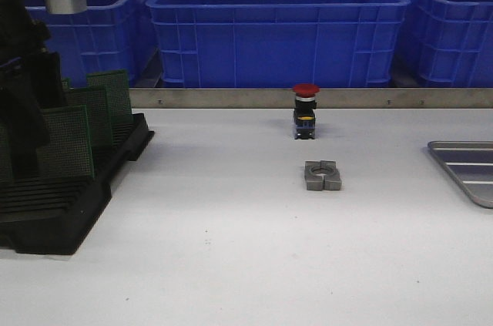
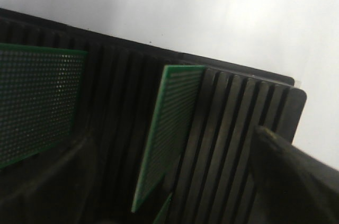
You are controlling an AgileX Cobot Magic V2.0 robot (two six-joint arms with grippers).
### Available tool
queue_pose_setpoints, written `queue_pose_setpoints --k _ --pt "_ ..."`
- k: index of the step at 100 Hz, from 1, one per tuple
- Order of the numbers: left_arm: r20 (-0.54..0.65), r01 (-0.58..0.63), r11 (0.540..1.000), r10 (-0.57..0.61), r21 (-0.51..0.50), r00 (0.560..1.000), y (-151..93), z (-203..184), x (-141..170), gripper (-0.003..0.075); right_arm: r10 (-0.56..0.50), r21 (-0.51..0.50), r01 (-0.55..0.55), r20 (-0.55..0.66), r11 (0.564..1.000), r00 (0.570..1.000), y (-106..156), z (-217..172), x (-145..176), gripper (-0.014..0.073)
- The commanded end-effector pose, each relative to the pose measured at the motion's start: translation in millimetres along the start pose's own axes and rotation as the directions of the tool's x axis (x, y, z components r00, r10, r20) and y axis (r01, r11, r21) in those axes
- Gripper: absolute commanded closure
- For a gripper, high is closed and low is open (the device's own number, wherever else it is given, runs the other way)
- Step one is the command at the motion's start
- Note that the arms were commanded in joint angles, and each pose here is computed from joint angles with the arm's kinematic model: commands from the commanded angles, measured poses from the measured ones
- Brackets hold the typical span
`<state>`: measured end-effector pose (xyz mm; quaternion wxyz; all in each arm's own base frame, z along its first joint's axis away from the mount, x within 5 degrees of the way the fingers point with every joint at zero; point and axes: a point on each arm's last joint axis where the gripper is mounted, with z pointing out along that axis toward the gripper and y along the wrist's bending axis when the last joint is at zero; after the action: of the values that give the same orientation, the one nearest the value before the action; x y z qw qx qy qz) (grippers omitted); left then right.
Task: Place circuit board on tray
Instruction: 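Grasp a green circuit board in the rack with the left gripper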
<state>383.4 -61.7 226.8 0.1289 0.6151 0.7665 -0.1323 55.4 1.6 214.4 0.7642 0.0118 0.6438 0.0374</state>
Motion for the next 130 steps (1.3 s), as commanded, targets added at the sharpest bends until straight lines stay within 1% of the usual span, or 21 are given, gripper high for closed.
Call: queue_pose_setpoints --k 1,13,40,48,55,56,57,62,63,64,66,69,74,75,93,108,119,130 --pt "0.053 -0.011 0.999 0.014 -0.049 0.998 -3.5 -20.0 -10.8 0.0167 -0.009 -0.008 0.010 0.109 1.000 0.994 0.9 -2.4 -12.5 0.0663" --pt "0.052 -0.009 0.999 0.011 -0.033 0.999 -3.7 -17.8 -10.2 0.0179 -0.009 -0.008 0.010 0.109 1.000 0.994 0.9 -2.4 -12.5 0.0663" --pt "0.064 0.002 1.000 -0.001 -0.008 0.998 -2.8 -12.8 -10.1 0.0266 -0.009 -0.008 0.010 0.109 1.000 0.994 0.9 -2.4 -12.5 0.0663" --pt "0.063 0.002 1.000 -0.002 -0.004 0.998 -2.8 -11.9 -9.8 0.0312 -0.009 -0.008 0.010 0.109 1.000 0.994 0.9 -2.4 -12.5 0.0663" --pt "0.061 0.001 1.000 -0.002 0.008 0.998 -3.9 -11.9 -9.7 0.0386 -0.009 -0.008 0.010 0.109 1.000 0.994 0.9 -2.4 -12.5 0.0663" --pt "0.060 0.001 1.000 -0.002 0.011 0.998 -4.1 -11.9 -9.6 0.0415 -0.009 -0.008 0.010 0.109 1.000 0.994 0.9 -2.4 -12.5 0.0663" --pt "0.060 0.001 1.000 -0.002 0.011 0.998 -4.1 -11.9 -9.6 0.0415 -0.009 -0.008 0.010 0.109 1.000 0.994 0.9 -2.4 -12.5 0.0663" --pt "0.060 0.001 1.000 -0.002 0.015 0.998 -4.5 -11.9 -9.6 0.0497 -0.009 -0.008 0.010 0.109 1.000 0.994 0.9 -2.4 -12.5 0.0663" --pt "0.060 0.001 1.000 -0.002 0.015 0.998 -4.5 -11.9 -9.6 0.0535 -0.009 -0.008 0.010 0.109 1.000 0.994 0.9 -2.4 -12.5 0.0663" --pt "0.060 0.001 1.000 -0.002 0.015 0.998 -4.5 -11.9 -9.6 0.0535 -0.009 -0.008 0.010 0.109 1.000 0.994 0.9 -2.4 -12.5 0.0663" --pt "0.060 0.001 1.000 -0.002 0.015 0.998 -4.5 -11.9 -9.6 0.0588 -0.009 -0.008 0.010 0.109 1.000 0.994 0.9 -2.4 -12.5 0.0663" --pt "0.060 0.001 1.000 -0.002 0.015 0.998 -4.5 -11.9 -9.6 0.0629 -0.009 -0.008 0.010 0.109 1.000 0.994 0.9 -2.4 -12.5 0.0663" --pt "0.060 0.001 1.000 -0.002 0.015 0.998 -4.5 -11.9 -9.6 0.0734 -0.009 -0.008 0.010 0.109 1.000 0.994 0.9 -2.4 -12.5 0.0663" --pt "0.059 0.001 1.000 -0.002 0.017 0.998 -4.7 -11.9 -9.5 0.0741 -0.009 -0.008 0.010 0.109 1.000 0.994 0.9 -2.4 -12.5 0.0663" --pt "0.061 -0.004 1.000 0.002 0.030 0.998 -5.1 -17.4 -12.1 0.0738 -0.009 -0.008 0.010 0.109 1.000 0.994 0.9 -2.4 -12.5 0.0663" --pt "0.079 -0.015 1.000 0.017 -0.025 0.997 -6.5 -36.2 -19.3 0.0738 -0.009 -0.008 0.010 0.109 1.000 0.994 0.9 -2.4 -12.5 0.0663" --pt "0.093 -0.024 0.997 0.031 -0.069 0.995 -14.6 -54.3 -24.1 0.0738 -0.009 -0.008 0.010 0.109 1.000 0.994 0.9 -2.4 -12.5 0.0663" --pt "0.129 0.005 0.993 0.010 -0.115 0.992 -26.3 -76.5 -30.7 0.0738 -0.009 -0.008 0.010 0.109 1.000 0.994 0.9 -2.4 -12.5 0.0663"
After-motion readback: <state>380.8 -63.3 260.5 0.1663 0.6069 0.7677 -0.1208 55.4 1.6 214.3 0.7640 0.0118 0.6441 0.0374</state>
